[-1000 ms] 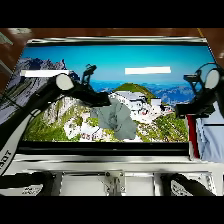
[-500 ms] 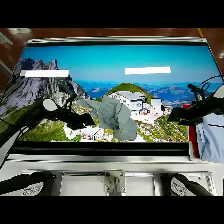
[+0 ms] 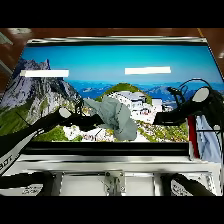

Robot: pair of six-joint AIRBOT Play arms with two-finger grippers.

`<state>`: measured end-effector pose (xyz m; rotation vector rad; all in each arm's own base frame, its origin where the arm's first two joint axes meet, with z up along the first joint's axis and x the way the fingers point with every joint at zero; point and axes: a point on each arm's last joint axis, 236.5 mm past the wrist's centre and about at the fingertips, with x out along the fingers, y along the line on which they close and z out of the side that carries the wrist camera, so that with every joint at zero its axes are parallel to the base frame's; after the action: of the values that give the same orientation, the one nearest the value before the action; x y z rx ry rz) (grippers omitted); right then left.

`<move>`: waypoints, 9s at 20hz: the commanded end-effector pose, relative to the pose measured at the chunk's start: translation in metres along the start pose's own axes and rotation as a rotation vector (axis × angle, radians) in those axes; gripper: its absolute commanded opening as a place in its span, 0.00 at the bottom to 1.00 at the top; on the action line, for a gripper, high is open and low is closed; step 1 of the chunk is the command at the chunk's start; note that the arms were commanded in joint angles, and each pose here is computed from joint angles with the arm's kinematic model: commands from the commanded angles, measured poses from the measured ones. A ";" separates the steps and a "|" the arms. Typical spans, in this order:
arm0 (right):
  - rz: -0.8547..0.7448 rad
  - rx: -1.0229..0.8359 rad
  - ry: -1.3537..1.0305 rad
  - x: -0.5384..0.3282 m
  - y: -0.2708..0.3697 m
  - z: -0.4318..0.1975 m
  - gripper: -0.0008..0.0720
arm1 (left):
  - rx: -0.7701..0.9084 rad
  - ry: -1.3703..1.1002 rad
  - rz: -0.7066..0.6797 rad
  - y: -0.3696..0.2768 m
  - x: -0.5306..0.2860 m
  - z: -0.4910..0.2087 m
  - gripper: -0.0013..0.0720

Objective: Fold the shirts.

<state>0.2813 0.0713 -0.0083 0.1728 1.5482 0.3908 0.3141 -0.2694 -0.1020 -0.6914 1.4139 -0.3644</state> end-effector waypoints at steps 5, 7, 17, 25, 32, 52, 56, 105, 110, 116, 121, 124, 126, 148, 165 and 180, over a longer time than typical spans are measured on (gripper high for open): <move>-0.005 -0.161 0.009 0.019 0.046 0.002 0.95 | -0.056 -0.043 -0.002 0.002 0.020 0.011 0.11; -0.007 -0.198 0.002 0.026 0.057 0.003 0.95 | -0.050 -0.046 -0.009 -0.002 0.018 0.013 0.07; 0.268 0.142 0.030 0.105 0.067 0.034 0.95 | 0.099 0.021 -0.070 -0.032 0.000 -0.003 0.07; 0.323 0.203 0.071 0.133 0.076 0.035 0.10 | 0.170 -0.015 -0.099 -0.047 -0.015 0.002 0.07; 0.341 0.012 -0.183 0.040 0.101 0.081 0.09 | 0.248 -0.235 -0.166 -0.074 -0.097 0.054 0.07; 0.390 -0.412 -1.265 -0.406 0.252 0.001 0.09 | 0.914 -0.966 -0.519 -0.277 -0.507 -0.087 0.07; 0.244 -0.376 -1.257 -0.394 0.222 0.028 0.09 | 0.776 -0.795 -0.137 -0.193 -0.448 -0.050 0.07; 0.171 0.150 0.199 0.069 0.037 0.045 0.94 | -0.077 -0.001 0.021 0.088 -0.053 0.047 0.98; 0.177 0.063 0.297 0.079 0.060 0.019 0.94 | 0.008 -0.041 0.002 0.081 -0.051 0.058 0.07; 0.151 -0.045 0.298 0.116 0.095 0.003 0.94 | 0.085 -0.089 -0.023 0.062 -0.072 0.065 0.07; 0.108 -0.005 0.315 0.153 0.112 0.000 0.84 | 0.121 -0.134 -0.039 0.048 -0.088 0.070 0.07; 0.091 0.029 0.321 0.150 0.108 0.001 0.09 | 0.145 -0.155 -0.053 0.040 -0.100 0.073 0.07; 0.041 -0.022 0.250 0.120 0.098 0.020 0.09 | 0.183 -0.206 -0.071 0.027 -0.122 0.083 0.07; -0.153 -0.388 -1.553 -0.501 0.190 -0.016 0.09 | 0.534 -1.015 -0.017 -0.142 -0.498 -0.075 0.07; 0.058 -0.001 -0.459 -0.052 0.088 0.262 0.09 | -0.063 -0.789 0.081 0.068 -0.286 0.120 0.07; -0.358 0.062 0.071 -0.078 -0.073 0.123 0.89 | -0.317 0.012 0.327 0.231 -0.267 -0.007 0.85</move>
<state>0.4668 0.0613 0.0341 0.0031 1.4319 0.1997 0.3245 0.0315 -0.0345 -0.7463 1.2658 0.0611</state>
